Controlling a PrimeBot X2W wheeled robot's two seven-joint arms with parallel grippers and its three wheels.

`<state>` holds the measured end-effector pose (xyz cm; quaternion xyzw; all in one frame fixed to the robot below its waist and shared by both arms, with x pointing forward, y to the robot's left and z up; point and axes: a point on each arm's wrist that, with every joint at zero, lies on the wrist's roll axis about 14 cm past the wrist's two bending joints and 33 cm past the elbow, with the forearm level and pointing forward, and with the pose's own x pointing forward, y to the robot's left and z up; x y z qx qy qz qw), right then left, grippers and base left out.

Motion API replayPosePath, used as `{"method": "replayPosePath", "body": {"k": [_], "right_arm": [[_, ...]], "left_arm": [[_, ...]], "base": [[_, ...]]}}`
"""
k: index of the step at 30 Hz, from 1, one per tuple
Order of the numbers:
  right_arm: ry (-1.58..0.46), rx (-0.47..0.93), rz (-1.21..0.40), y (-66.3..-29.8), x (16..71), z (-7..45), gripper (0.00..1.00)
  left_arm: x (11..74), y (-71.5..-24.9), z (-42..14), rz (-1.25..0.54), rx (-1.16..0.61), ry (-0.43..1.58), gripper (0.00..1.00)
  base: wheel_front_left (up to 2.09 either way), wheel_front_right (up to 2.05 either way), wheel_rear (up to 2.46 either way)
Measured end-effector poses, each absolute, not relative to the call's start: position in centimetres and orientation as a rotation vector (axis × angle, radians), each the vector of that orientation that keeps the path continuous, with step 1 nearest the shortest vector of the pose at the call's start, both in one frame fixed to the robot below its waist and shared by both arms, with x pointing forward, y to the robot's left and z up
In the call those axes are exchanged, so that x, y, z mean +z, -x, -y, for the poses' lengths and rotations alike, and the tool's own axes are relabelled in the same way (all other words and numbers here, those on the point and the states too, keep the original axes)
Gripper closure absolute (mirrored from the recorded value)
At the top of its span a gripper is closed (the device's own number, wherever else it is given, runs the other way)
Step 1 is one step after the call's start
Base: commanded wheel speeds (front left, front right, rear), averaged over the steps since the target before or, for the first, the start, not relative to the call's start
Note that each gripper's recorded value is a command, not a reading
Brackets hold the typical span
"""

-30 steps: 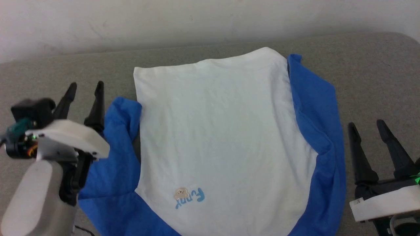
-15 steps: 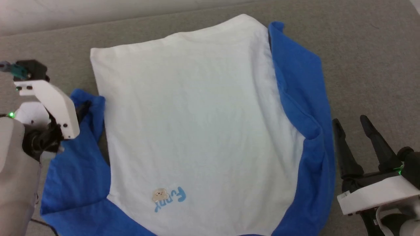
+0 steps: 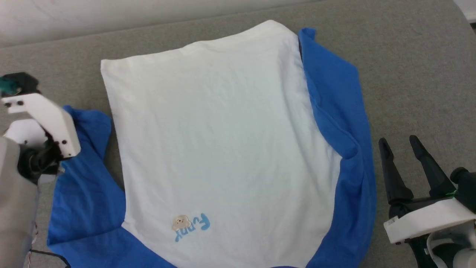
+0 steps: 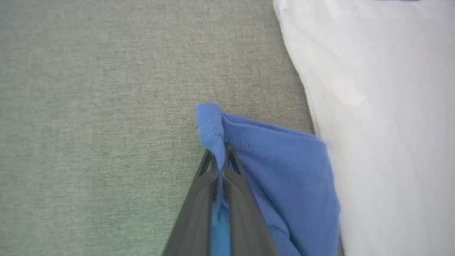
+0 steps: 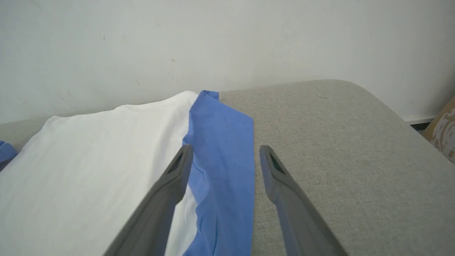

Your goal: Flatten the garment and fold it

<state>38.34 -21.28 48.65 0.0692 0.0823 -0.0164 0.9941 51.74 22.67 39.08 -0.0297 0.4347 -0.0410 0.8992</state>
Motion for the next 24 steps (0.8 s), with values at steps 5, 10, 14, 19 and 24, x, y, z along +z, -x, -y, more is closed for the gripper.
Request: {"method": "replayPosePath", "body": {"k": [5,10,14,19,24], "right_arm": [[-0.151,-0.025,-0.152,-37.9,49.3,21.1,0.0],[-0.162,-0.017,-0.144,-36.9,49.8,20.9,0.0],[-0.172,-0.006,-0.128,-36.3,50.5,20.6,0.0],[-0.174,0.002,-0.102,-35.3,51.6,20.5,0.0],[-0.171,-0.013,-0.072,-34.0,52.6,21.1,0.0]], "left_arm": [[42.5,-51.7,-27.1,-0.739,0.072,0.086,1.0],[47.7,-51.2,-30.9,-0.573,0.182,0.067,1.0],[52.2,-50.4,-32.4,-0.429,0.217,0.024,1.0],[57.9,-49.5,-31.6,-0.258,0.189,-0.027,1.0],[62.4,-48.4,-28.0,-0.128,0.086,-0.081,1.0]], "base": [[0.0,0.0,0.0],[0.0,0.0,0.0],[0.0,0.0,0.0],[0.0,0.0,0.0],[0.0,0.0,0.0]]}}
